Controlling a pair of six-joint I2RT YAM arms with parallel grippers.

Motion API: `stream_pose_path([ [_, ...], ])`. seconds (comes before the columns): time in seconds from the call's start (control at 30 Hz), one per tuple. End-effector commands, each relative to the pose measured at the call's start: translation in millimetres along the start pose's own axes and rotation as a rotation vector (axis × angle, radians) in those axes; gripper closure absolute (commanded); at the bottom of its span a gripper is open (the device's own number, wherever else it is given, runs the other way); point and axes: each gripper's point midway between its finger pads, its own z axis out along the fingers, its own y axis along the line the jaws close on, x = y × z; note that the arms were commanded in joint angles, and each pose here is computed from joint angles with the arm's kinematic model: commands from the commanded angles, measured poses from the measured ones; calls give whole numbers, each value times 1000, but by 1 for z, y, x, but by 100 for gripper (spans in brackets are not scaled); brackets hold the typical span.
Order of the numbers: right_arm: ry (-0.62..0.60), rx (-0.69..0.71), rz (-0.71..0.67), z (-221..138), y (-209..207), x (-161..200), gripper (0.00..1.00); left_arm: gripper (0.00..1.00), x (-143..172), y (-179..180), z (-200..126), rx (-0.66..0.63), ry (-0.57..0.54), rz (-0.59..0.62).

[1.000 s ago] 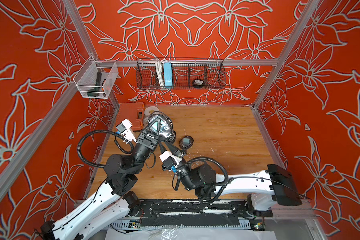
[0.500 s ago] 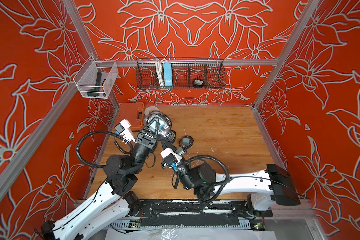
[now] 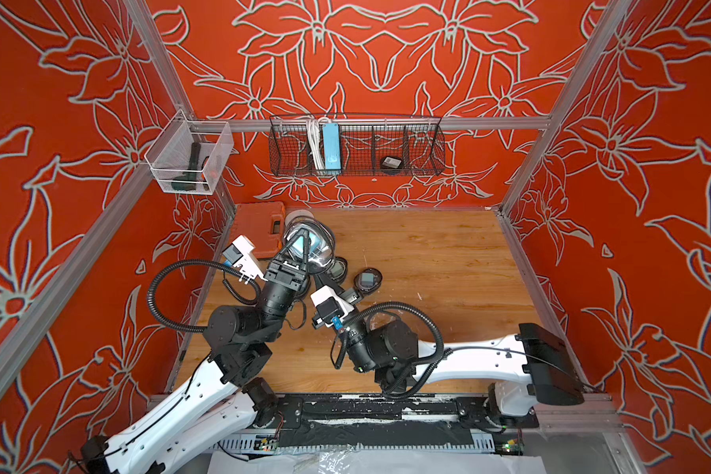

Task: Pack away charging kits
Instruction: Zip the zipper on the storage bag.

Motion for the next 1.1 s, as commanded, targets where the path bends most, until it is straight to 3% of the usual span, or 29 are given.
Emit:
stream_pose_path([
  [0.0, -10, 99, 50, 13, -28, -9, 100, 100, 5, -12, -3, 49, 41, -33],
  [0.47, 11, 59, -8, -20, -48, 17, 100, 100, -17, -5, -11, -26, -48, 52],
  [0.8, 58, 8, 8, -31, -79, 26, 100, 100, 0, 1, -5, -19, 14, 75],
  [1.07, 112, -38, -26, -35, -105, 35, 100, 100, 13, 2, -5, -50, 115, 192],
])
